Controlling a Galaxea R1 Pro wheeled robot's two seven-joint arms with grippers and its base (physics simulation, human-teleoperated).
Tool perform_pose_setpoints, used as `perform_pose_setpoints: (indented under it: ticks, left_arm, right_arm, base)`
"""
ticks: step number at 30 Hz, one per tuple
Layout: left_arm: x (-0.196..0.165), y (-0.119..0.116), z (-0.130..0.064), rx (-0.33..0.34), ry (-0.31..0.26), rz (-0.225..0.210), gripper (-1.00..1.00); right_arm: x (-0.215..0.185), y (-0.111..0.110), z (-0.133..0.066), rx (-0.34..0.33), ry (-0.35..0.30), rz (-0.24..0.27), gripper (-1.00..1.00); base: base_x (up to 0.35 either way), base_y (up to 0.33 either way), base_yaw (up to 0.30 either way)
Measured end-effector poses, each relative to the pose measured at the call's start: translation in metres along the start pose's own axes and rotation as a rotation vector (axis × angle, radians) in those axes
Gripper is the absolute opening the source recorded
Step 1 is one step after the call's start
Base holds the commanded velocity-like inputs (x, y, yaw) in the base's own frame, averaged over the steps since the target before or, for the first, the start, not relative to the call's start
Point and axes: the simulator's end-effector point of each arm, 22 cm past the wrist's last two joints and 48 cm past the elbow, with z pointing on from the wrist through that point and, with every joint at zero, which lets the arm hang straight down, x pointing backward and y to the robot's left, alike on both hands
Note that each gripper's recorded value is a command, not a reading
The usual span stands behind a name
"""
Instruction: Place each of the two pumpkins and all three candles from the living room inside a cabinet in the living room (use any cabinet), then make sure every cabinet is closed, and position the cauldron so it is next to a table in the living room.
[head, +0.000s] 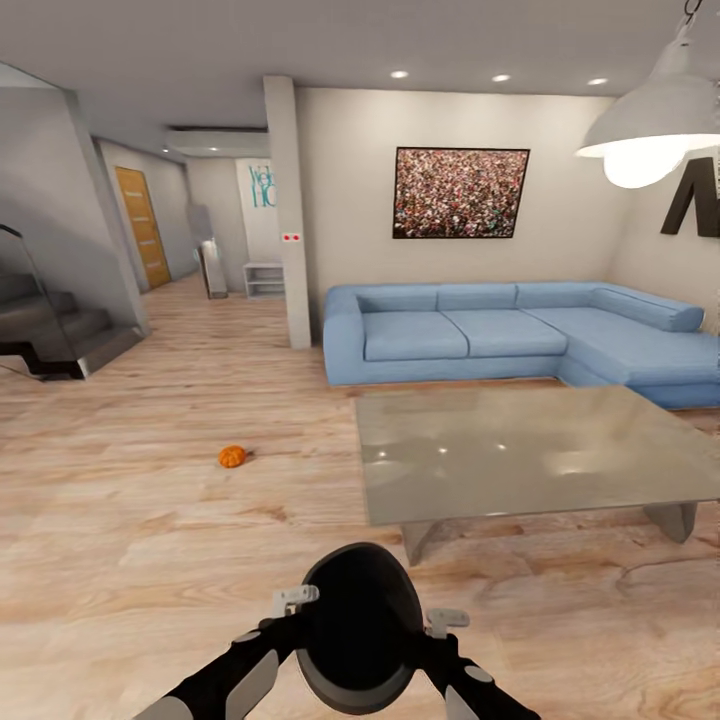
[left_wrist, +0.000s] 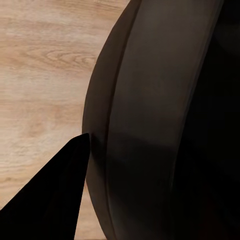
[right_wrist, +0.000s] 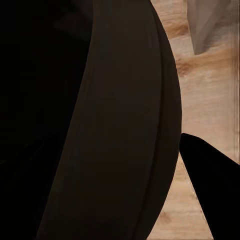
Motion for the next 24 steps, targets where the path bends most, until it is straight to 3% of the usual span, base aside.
perform_pose_setpoints:
  ticks: [16,24]
  left_arm:
    - [0.0019,0.0001,0.0002,-0.001,0.004,-0.001,-1.00]
    - [0.0065,0.0009,0.0003,-0.005,0.013,-0.004,-1.00]
  right_arm:
    - [0.0016,-0.0005,0.0000,0.000,0.005,0.000,-1.00]
    - [0.0059,-0.0012,-0.0006,0.002,0.015,0.001,-1.00]
  base:
    - [0.003,-0.310,0.000]
    - [0.142,-0.230,0.000]
